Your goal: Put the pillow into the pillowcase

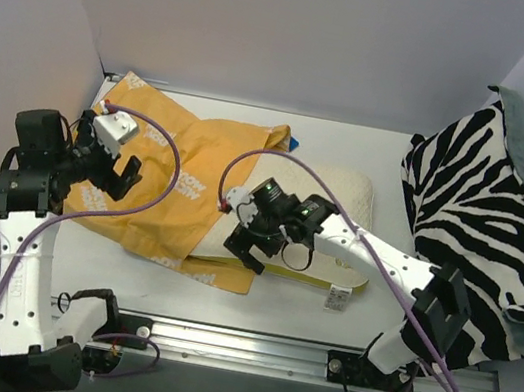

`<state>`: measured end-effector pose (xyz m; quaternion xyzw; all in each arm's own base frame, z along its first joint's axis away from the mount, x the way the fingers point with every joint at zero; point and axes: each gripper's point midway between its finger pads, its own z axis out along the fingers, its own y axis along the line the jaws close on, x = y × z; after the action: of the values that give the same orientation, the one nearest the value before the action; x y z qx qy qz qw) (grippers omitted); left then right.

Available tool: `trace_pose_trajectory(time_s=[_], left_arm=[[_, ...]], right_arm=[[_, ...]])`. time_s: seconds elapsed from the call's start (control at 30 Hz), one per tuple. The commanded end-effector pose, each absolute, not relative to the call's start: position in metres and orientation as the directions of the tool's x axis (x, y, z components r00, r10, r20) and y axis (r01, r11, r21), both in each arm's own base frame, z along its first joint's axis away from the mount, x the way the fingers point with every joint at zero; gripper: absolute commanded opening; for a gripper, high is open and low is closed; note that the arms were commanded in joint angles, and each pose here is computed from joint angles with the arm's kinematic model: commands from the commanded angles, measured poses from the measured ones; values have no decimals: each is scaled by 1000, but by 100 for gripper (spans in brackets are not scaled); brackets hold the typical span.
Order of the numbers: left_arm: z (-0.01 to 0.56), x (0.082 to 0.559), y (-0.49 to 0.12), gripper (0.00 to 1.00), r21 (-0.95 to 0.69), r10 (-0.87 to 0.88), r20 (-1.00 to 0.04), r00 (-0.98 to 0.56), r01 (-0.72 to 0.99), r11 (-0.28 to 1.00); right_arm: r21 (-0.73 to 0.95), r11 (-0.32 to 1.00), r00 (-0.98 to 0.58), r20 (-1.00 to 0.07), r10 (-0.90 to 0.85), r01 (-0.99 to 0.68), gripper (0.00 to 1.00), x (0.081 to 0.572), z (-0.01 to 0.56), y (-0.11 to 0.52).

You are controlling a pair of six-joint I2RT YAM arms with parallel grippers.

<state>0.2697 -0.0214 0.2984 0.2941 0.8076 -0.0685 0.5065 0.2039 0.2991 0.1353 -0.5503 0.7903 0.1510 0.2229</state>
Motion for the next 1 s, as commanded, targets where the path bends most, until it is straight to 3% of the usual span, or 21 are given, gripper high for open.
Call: trace_pose_trajectory(time_s=[0.0,0.17,0.3,0.4,0.43,0.5,0.53,0.67,0.77,0.8,0.87,0.97], left_arm=[[279,241,-27,98,141,465,-789,-402,619,773],[279,230,-48,98,-29,368,-776,-512,612,790],[267,217,-56,97,-6,428,-745,-512,646,763],[241,194,-66,98,89,601,-681,-418,768,634],[231,185,-68,98,131,680,-641,-356,822,554],[220,168,-69,97,166,741,-614,-272,874,458],[208,160,-72,97,194,781,-598,-179,913,358],[156,138,-83,97,191,840,-537,77,981,32],[132,155,-96,96,212,857,-506,101,977,9],[130,164,-115,96,268,849,-494,190,962,-60],[108,171,-122,95,273,886,-425,184,960,-68],[90,172,-156,94,300,865,-399,303,935,-189]], right_arm=[[-151,355,-267,-415,-870,-923,100,216,98,286],[-279,370,-252,-380,-890,-886,100,252,64,295],[-289,370,-256,-366,-895,-883,96,267,49,311],[-244,383,-277,-379,-883,-891,66,275,41,322],[-224,394,-289,-388,-875,-892,46,276,43,325],[-192,402,-295,-420,-858,-895,24,280,56,331],[-146,407,-312,-431,-847,-902,0,274,60,332],[32,473,-426,-489,-761,-881,0,263,77,329],[136,480,-481,-482,-732,-867,0,250,77,318],[140,464,-469,-485,-738,-875,0,245,78,315],[170,444,-468,-476,-745,-880,0,236,74,314],[229,441,-495,-464,-735,-868,0,227,76,321]])
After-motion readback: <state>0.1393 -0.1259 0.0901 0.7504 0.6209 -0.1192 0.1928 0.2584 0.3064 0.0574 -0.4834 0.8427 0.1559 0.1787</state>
